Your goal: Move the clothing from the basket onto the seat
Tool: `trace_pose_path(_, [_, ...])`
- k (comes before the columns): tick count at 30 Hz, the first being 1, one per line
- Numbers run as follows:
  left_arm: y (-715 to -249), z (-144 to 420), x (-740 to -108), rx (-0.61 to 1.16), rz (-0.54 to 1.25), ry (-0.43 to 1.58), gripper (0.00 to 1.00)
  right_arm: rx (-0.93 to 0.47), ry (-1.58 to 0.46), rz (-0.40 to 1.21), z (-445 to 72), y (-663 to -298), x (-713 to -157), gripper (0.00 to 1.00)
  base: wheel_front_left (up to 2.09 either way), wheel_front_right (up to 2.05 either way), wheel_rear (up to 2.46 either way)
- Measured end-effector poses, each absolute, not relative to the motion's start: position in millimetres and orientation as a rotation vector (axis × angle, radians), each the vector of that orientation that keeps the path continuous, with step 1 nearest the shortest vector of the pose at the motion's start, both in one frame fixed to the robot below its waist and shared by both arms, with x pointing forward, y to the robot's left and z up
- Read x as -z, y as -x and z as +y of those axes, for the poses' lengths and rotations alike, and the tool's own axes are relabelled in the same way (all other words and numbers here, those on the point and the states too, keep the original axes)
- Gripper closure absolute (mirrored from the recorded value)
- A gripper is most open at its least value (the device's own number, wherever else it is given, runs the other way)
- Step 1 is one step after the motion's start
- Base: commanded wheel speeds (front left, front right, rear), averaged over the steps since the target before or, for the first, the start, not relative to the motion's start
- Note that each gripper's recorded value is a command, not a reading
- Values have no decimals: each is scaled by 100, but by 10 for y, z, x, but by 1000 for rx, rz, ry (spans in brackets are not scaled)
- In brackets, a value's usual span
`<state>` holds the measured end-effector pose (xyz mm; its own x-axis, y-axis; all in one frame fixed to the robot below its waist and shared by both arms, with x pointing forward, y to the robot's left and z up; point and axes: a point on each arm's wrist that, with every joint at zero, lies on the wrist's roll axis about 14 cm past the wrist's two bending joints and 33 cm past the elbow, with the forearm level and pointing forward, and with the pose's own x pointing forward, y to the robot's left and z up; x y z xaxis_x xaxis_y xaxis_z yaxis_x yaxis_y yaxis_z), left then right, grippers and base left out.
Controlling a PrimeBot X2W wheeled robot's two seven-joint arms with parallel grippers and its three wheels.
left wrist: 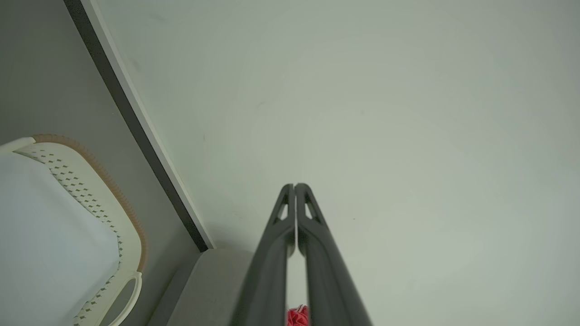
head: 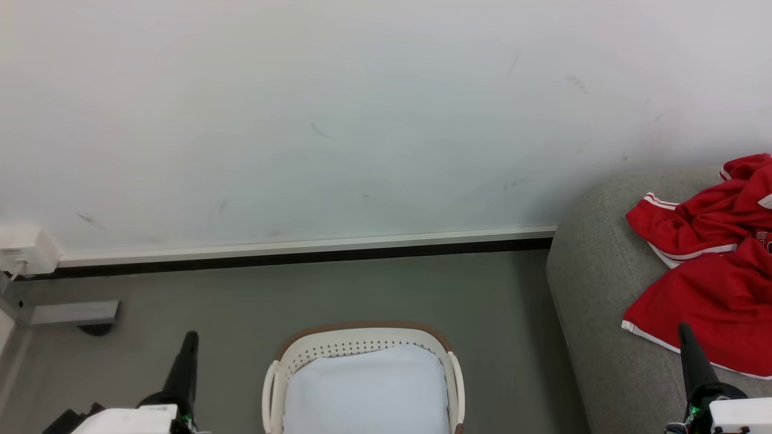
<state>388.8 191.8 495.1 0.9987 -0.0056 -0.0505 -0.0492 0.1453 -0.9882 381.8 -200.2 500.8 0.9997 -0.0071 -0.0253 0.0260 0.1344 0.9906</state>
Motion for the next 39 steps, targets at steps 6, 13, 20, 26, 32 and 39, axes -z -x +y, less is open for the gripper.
trace_pose_path(6, [-3885, 1932, -4973, -23, 39, 1464, 100, 21, -1473, 12, -2005, -3835, -5018, 100, 0, 0, 0])
trace_pose_path(13, [-3879, 1959, -4992, -21, 28, 1510, 100, 16, -1515, 12, -2001, -3851, -5024, 100, 0, 0, 0])
trace_pose_path(20, [-3878, 1980, -5024, -13, 15, 1560, 100, 12, -1558, 9, -2005, -3866, -5030, 100, 0, 0, 0])
trace_pose_path(26, [-3877, 1988, -5035, -9, 11, 1572, 100, 9, -1573, 9, -2002, -3871, -5035, 100, 0, 0, 0])
trace_pose_path(32, [-3878, 1989, -5035, -9, 11, 1572, 100, 9, -1574, 9, -2003, -3871, -5034, 100, 0, 0, 0])
trace_pose_path(39, [-3878, 1989, -5036, -9, 11, 1572, 100, 10, -1575, 8, -2005, -3871, -5035, 100, 0, 0, 0])
